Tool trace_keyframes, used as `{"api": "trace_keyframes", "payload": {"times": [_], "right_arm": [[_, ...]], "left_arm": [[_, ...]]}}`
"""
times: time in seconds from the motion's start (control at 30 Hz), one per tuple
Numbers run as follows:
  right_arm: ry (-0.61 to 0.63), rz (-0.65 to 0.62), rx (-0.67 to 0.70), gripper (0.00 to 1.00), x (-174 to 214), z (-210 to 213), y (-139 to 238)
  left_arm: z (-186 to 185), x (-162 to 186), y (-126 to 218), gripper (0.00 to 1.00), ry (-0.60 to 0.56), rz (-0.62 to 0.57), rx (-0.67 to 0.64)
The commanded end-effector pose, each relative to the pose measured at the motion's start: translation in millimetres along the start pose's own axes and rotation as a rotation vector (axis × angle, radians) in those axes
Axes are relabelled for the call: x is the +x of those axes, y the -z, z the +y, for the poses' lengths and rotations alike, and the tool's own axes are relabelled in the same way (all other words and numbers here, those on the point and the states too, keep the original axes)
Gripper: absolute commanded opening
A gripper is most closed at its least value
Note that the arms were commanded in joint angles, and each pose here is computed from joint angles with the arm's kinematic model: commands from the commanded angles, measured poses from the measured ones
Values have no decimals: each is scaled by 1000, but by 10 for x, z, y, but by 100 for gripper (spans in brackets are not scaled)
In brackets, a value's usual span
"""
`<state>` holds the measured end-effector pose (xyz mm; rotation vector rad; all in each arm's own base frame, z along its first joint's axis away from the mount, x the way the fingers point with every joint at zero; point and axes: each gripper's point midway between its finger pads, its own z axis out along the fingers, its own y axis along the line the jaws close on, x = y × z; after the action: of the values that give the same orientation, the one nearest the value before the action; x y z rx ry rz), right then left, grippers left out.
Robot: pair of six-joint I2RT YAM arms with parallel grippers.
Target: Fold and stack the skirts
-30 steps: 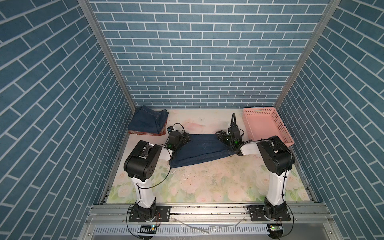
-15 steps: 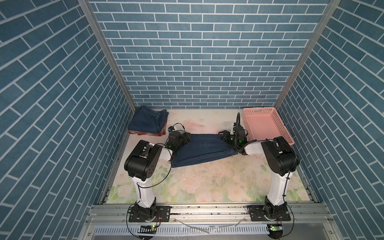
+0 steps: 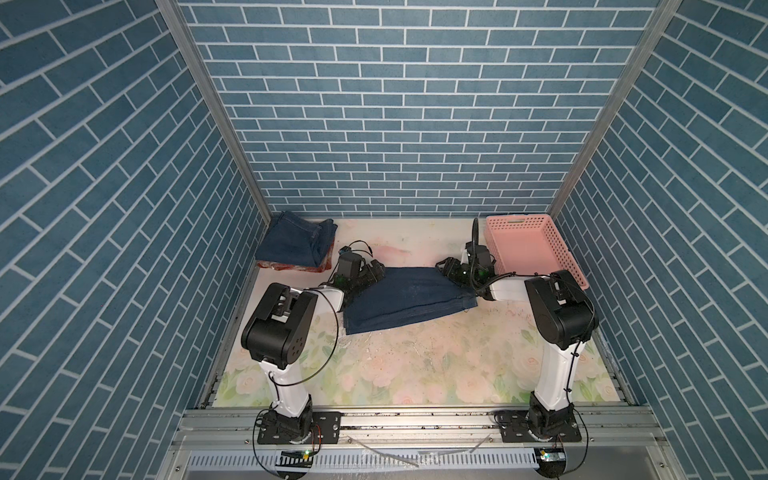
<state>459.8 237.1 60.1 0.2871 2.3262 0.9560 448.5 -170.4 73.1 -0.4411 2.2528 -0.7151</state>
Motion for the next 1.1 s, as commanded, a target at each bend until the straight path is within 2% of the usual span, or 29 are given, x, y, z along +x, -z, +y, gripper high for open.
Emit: {"api": "trace_keyframes", "payload": {"times": [0.0, 0.07, 0.2, 0.37, 0.47, 0.6, 0.73, 1.07], "right_arm": [[68, -8, 21, 69, -267, 131, 132], [105, -8, -1, 72, -347, 301, 232], [136, 4, -22, 73, -365, 437, 374], [127, 24, -54, 72, -274, 475, 442], [126, 37, -46, 72, -232, 445, 445], [142, 39, -11, 72, -195, 362, 474], [153, 42, 71, 71, -139, 158, 487], [132, 91, 231, 68, 59, -441, 328]], "left_arm": [[-80, -119, 200, 99, -78, 56, -60], [-140, -183, 297, 100, -111, 68, -78], [-162, -229, 367, 100, -169, 70, -94], [-391, -257, 206, 100, -187, 66, 22], [-415, -269, 21, 100, -208, 76, 32], [-255, -257, -208, 100, -238, 74, -13], [4, -192, -357, 99, -210, 92, -48], [388, 44, -418, 98, -101, 137, -46]]}}
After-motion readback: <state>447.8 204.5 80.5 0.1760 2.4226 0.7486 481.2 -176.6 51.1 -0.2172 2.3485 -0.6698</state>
